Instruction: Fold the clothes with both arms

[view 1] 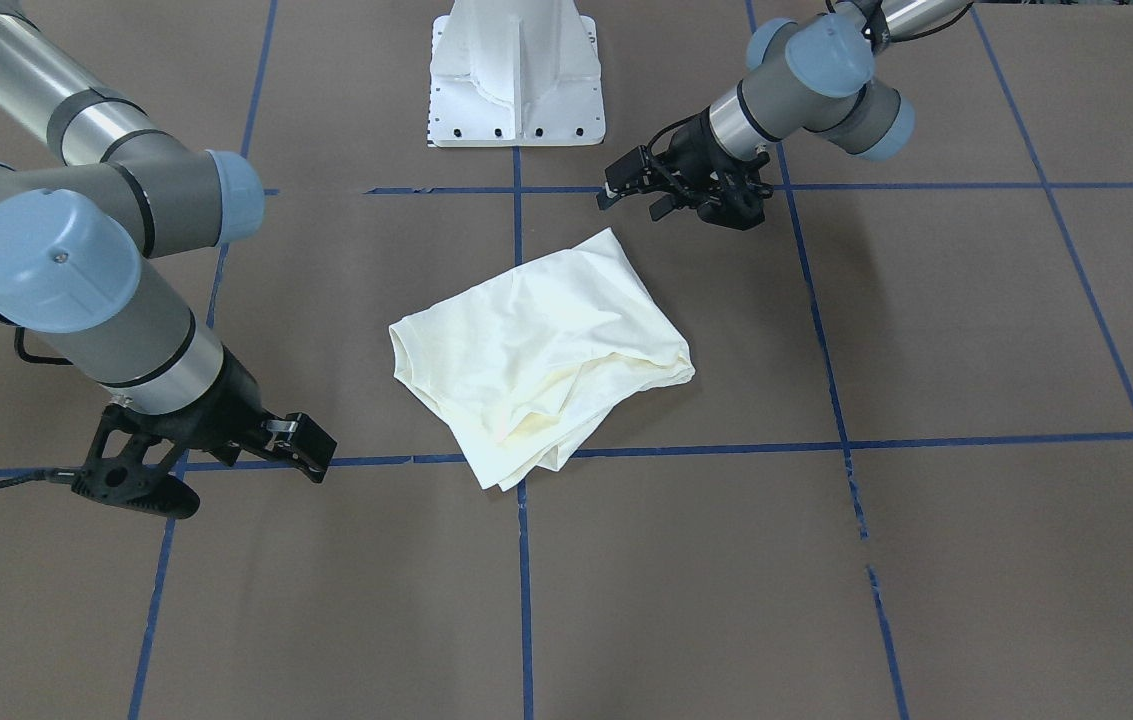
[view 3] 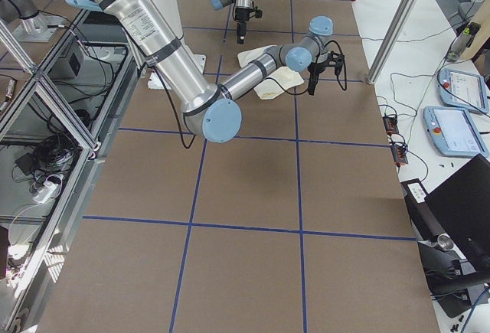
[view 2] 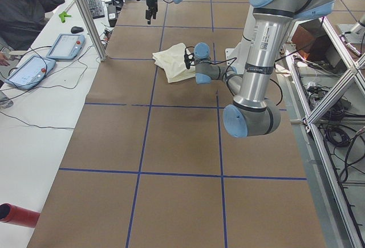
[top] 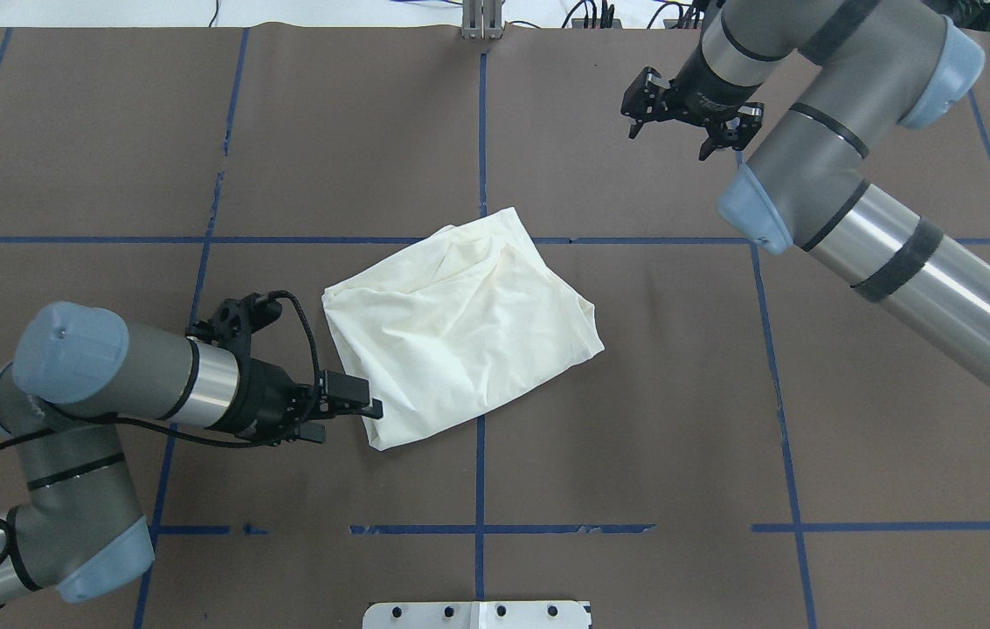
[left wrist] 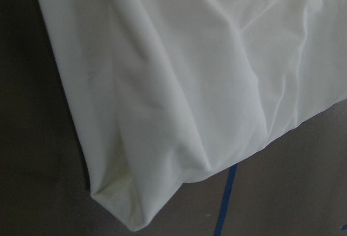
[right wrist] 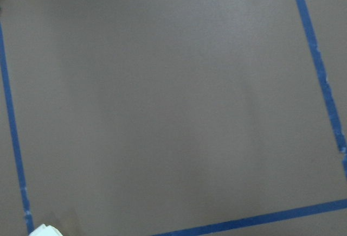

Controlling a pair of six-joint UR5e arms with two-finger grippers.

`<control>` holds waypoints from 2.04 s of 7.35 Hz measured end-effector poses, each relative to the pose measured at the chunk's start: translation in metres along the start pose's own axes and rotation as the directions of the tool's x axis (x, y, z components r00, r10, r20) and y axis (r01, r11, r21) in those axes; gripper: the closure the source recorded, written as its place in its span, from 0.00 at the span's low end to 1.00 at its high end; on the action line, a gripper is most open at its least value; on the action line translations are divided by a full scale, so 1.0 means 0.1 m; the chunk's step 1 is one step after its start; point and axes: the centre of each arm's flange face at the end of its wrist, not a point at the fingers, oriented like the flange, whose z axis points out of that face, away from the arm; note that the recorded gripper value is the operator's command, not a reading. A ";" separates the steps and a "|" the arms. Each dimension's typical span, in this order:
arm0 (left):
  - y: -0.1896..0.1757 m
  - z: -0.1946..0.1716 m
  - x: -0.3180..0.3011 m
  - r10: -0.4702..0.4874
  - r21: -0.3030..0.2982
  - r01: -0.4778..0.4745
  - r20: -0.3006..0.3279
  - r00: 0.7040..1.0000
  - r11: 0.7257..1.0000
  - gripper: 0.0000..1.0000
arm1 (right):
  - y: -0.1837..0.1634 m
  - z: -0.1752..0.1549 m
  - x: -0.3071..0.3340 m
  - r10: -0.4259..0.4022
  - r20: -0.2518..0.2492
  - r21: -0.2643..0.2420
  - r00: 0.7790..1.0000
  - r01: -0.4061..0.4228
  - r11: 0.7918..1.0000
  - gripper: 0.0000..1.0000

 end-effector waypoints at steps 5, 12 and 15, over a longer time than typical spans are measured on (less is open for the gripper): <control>-1.48 -2.02 -0.18 0.218 0.197 -0.323 0.419 0.881 0.926 0.00 | -0.08 -0.32 2.12 -0.266 -0.146 -0.020 0.953 0.266 0.964 0.00; -1.65 -4.00 -2.27 0.363 -0.009 -0.451 0.609 0.705 0.892 0.00 | 0.61 -1.01 5.03 -0.274 -0.058 -0.154 0.960 0.262 0.953 0.00; -1.88 -4.06 -2.61 0.321 0.055 -0.443 0.611 0.724 0.895 0.00 | 0.56 -1.11 5.14 -0.255 -0.056 -0.130 0.965 0.247 0.960 0.00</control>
